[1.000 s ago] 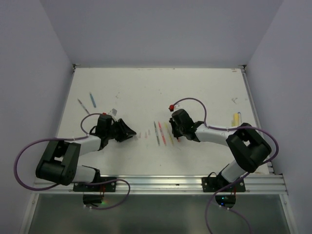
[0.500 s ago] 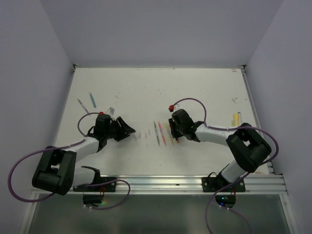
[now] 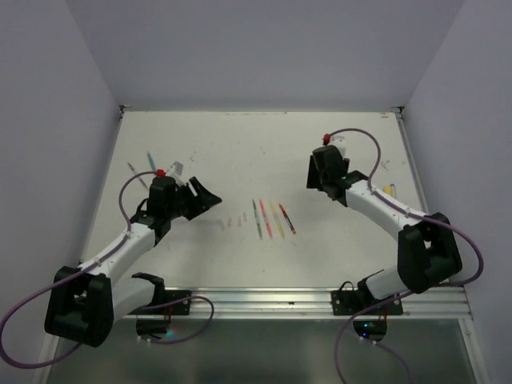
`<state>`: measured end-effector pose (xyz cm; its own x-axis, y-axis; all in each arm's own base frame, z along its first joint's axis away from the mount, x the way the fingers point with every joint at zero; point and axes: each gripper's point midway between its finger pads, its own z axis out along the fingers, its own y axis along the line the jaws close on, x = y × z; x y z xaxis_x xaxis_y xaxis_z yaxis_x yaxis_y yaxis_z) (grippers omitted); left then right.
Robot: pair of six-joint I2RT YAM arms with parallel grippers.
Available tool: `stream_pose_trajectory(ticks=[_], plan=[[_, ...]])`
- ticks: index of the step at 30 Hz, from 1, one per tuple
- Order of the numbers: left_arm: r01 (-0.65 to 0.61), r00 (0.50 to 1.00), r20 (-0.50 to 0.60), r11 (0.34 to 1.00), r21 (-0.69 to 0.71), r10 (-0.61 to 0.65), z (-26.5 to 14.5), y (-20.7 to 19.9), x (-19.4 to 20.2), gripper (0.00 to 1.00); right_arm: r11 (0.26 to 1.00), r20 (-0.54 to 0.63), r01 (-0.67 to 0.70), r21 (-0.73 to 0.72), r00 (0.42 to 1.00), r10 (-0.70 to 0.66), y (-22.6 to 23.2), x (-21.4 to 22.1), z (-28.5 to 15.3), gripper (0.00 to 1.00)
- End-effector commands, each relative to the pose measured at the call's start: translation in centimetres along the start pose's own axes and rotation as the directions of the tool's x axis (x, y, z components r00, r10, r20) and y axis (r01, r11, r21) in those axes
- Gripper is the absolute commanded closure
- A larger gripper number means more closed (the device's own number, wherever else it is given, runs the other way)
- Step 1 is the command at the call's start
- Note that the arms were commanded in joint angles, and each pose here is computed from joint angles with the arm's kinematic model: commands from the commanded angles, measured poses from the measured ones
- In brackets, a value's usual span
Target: Open the pen caps
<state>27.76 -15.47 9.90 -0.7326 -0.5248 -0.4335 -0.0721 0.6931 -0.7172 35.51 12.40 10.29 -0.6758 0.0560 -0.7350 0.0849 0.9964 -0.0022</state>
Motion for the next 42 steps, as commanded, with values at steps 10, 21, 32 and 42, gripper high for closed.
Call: stream_pose_trajectory(ticks=[10,21,32,42], plan=[[-0.017,1.0,-0.019,0.999,0.027,0.018,-0.5,-1.1,0.3,0.34,0.88,-0.024,-0.232,0.415,0.964,0.265,-15.1,3.2,-0.1,0.24],[-0.009,0.998,-0.053,0.997,0.078,0.014,0.2,-2.9,2.1,0.34,0.803,0.044,-0.312,0.508,0.94,0.338,-20.5,4.1,-1.2,0.17],[-0.025,0.999,-0.036,0.996,0.088,0.028,-0.5,-4.2,2.1,0.34,0.763,0.044,-0.422,0.49,0.886,0.462,-22.0,6.2,-0.7,0.16],[-0.022,0.998,-0.052,0.997,0.081,0.026,-1.0,-3.8,2.6,0.34,0.753,0.018,-0.475,0.455,0.85,0.526,-21.5,8.6,-0.2,0.17]])
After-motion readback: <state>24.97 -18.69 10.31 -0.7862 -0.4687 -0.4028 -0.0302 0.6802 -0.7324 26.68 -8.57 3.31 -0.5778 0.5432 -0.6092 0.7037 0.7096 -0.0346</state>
